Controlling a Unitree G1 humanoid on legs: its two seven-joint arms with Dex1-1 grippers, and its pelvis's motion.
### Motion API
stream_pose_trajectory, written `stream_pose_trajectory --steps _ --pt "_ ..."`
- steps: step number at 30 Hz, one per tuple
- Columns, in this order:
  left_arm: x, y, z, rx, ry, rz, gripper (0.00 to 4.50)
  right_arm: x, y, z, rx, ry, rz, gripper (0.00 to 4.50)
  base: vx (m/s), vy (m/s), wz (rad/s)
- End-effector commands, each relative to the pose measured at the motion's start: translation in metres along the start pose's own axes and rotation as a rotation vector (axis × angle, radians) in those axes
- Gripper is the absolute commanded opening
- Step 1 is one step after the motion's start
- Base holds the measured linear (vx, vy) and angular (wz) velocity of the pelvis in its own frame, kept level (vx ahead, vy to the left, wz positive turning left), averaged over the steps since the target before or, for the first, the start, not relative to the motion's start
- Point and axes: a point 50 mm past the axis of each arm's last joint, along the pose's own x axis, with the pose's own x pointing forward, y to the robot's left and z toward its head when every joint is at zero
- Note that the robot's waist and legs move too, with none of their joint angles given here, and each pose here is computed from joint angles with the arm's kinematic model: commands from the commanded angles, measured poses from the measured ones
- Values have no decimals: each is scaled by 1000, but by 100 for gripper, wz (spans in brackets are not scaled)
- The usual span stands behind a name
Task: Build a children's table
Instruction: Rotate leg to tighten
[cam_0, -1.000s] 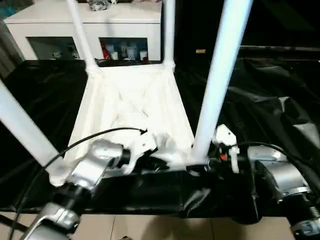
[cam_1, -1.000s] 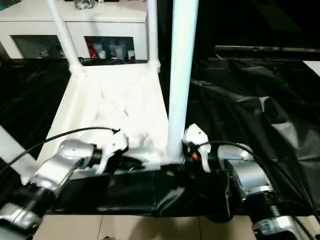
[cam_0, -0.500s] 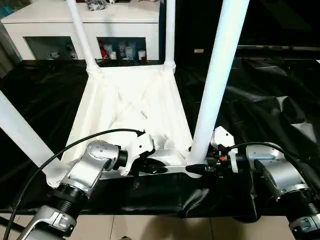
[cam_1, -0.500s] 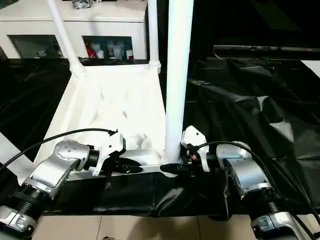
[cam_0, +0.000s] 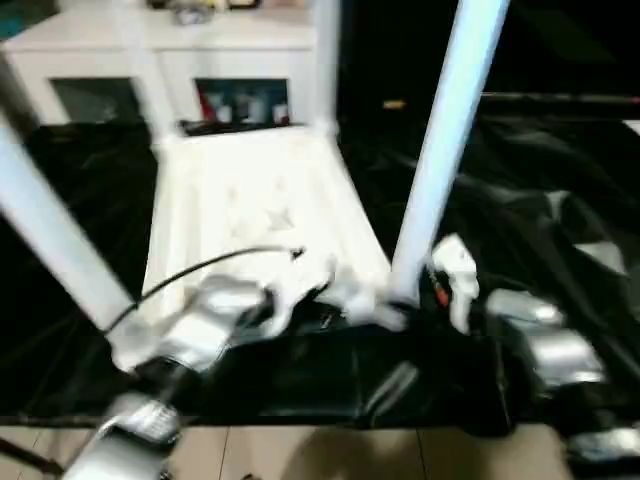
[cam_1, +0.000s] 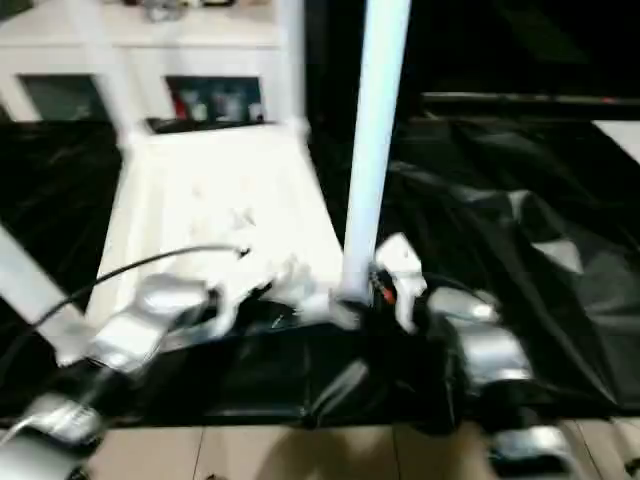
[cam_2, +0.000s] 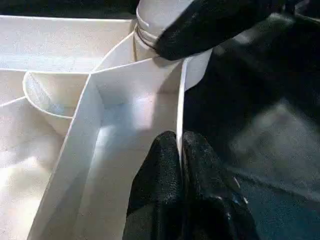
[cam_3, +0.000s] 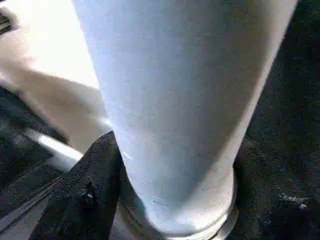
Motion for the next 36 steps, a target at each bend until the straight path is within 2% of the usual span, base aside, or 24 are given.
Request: stream_pose_trajectory --steps 1,6,10,11,14,17,19,22,26,29,33,35,36 --pt "-1 19 14 -51 -75 233 0 18 31 -6 40 0 65 272 0 0 0" --pt "12 12 22 -35 -93 210 0 32 53 -1 100 -68 29 271 0 0 0" --pt "11 7 18 3 -92 136 0 31 61 5 92 -117 95 271 0 0 0" --pt "8 5 15 17 -90 100 0 28 60 6 87 -128 124 326 0 0 0" --pt "6 4 13 25 -90 71 0 24 60 7 99 -127 156 343 0 0 0" --pt "2 0 11 50 -90 -4 0 18 60 7 36 -111 214 377 0 0 0" --pt "-2 -6 10 91 -99 -91 0 8 56 8 -12 -107 273 386 0 0 0" --pt "-8 -11 6 150 -84 -188 0 -17 43 8 -60 -85 364 386 0 0 0" --pt "-13 -15 4 180 -85 -290 0 -54 23 7 -65 -32 439 386 0 0 0" --pt "-18 -18 5 184 -90 -355 0 -83 10 9 -36 6 487 386 0 0 0" --pt "-19 -18 4 192 -102 -352 0 -92 6 9 -14 20 498 386 0 0 0" --pt "-19 -15 8 177 -171 -297 0 -103 -2 12 24 11 468 386 0 0 0" --pt "-22 -12 10 166 -202 -268 28 -107 -5 14 34 -3 447 390 0 0 0"
